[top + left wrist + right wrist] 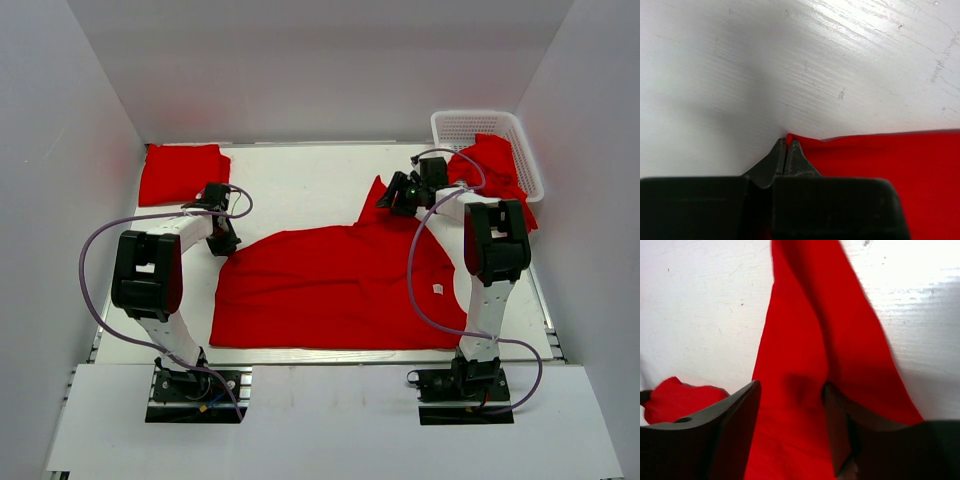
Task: Fold and stack the t-shirts
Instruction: Grap the side of the flattened tshirt furthest away from the robot with both arms, then fold the other side of the tshirt into a rectangle
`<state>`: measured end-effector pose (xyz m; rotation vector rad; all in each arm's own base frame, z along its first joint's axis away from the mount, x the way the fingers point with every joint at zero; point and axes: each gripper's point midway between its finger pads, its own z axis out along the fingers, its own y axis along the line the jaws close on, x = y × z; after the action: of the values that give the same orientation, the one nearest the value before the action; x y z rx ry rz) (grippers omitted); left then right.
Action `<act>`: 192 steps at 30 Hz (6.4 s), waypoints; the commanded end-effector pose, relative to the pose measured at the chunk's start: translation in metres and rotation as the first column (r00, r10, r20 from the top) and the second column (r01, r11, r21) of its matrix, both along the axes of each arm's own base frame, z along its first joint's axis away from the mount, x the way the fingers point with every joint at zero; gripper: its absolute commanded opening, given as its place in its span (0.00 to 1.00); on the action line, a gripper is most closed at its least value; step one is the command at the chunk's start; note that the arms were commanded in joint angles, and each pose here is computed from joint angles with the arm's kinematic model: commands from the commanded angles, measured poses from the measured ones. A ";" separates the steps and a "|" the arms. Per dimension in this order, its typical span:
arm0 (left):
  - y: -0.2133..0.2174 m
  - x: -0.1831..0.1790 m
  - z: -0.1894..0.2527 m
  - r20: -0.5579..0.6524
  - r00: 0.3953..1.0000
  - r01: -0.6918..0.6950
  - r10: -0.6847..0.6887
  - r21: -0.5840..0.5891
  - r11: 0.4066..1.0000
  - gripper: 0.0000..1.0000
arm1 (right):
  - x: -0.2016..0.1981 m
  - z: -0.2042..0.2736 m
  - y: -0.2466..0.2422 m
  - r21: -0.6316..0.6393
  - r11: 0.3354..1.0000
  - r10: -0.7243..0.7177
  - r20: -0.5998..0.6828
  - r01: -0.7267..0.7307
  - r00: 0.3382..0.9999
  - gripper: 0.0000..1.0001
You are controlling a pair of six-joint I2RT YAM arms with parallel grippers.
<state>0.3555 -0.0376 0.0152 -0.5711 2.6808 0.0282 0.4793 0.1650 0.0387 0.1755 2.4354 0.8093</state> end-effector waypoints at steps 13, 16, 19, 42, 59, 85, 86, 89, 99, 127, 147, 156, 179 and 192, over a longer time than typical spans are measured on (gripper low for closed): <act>0.004 -0.005 0.000 -0.024 1.000 0.003 -0.003 0.024 1.000 0.00 | 0.004 0.002 -0.002 -0.014 0.999 -0.032 -0.010 0.031 0.999 0.00; 0.004 -0.004 0.003 -0.014 1.000 0.003 -0.003 0.022 1.000 0.00 | 0.006 0.001 -0.010 -0.037 0.998 -0.056 -0.012 0.055 0.998 0.00; 0.003 0.000 0.008 0.004 1.000 0.003 -0.003 0.020 1.000 0.00 | 0.006 0.007 -0.012 -0.052 0.997 -0.058 0.003 0.058 0.998 0.00; -0.007 0.019 0.071 0.235 0.971 0.056 -0.050 -0.017 0.998 0.00 | -0.118 0.084 -0.031 -0.041 0.985 -0.162 0.099 0.166 0.982 0.00; 0.011 -0.004 0.066 0.224 0.975 -0.012 0.001 0.047 0.999 0.00 | -0.174 0.121 -0.044 -0.150 0.971 -0.172 0.110 0.187 0.979 0.00; 0.012 -0.022 0.065 0.377 0.926 0.000 -0.008 0.024 1.000 0.00 | -0.279 0.101 -0.033 -0.273 0.962 -0.033 -0.218 -0.028 0.975 0.00; 0.010 -0.023 0.062 0.377 0.926 0.007 -0.012 0.016 1.000 0.00 | -0.282 0.100 -0.033 -0.277 0.960 -0.029 -0.229 -0.037 0.973 0.00; 0.008 -0.029 0.066 0.416 0.909 0.008 -0.006 -0.004 1.000 0.00 | -0.285 0.100 -0.032 -0.279 0.959 -0.026 -0.236 -0.042 0.971 0.00; 0.002 -0.040 0.082 0.536 0.844 0.057 -0.031 -0.032 0.998 0.00 | -0.278 0.112 -0.039 -0.303 0.953 -0.069 -0.188 0.009 0.980 0.00; 0.022 -0.098 0.055 0.393 0.907 -0.136 0.151 -0.066 0.988 0.00 | -0.308 0.099 -0.044 -0.292 0.955 -0.027 -0.251 -0.049 0.968 0.00; 0.023 -0.115 0.048 0.366 0.900 -0.209 0.236 -0.112 0.971 0.00 | -0.322 0.089 -0.038 -0.249 0.962 0.026 -0.310 -0.108 0.950 0.00; 0.031 -0.134 0.029 0.257 0.922 -0.283 0.290 -0.063 0.957 0.09 | -0.344 0.061 -0.032 -0.201 0.965 0.080 -0.390 -0.170 0.917 0.00; 0.014 -0.071 0.111 0.354 0.915 -0.169 0.195 -0.102 0.980 1.00 | -0.309 0.073 -0.069 -0.440 0.897 -0.082 -0.252 -0.039 0.964 0.91; -0.112 -0.041 0.088 0.285 0.924 0.299 -0.253 -0.132 0.945 1.00 | -0.287 0.028 -0.074 -0.467 0.874 -0.274 -0.254 0.131 0.928 0.91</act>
<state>0.3150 -0.1222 0.0973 -0.3492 2.4865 -0.2727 0.1759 0.0888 0.0659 0.3077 2.8684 0.0834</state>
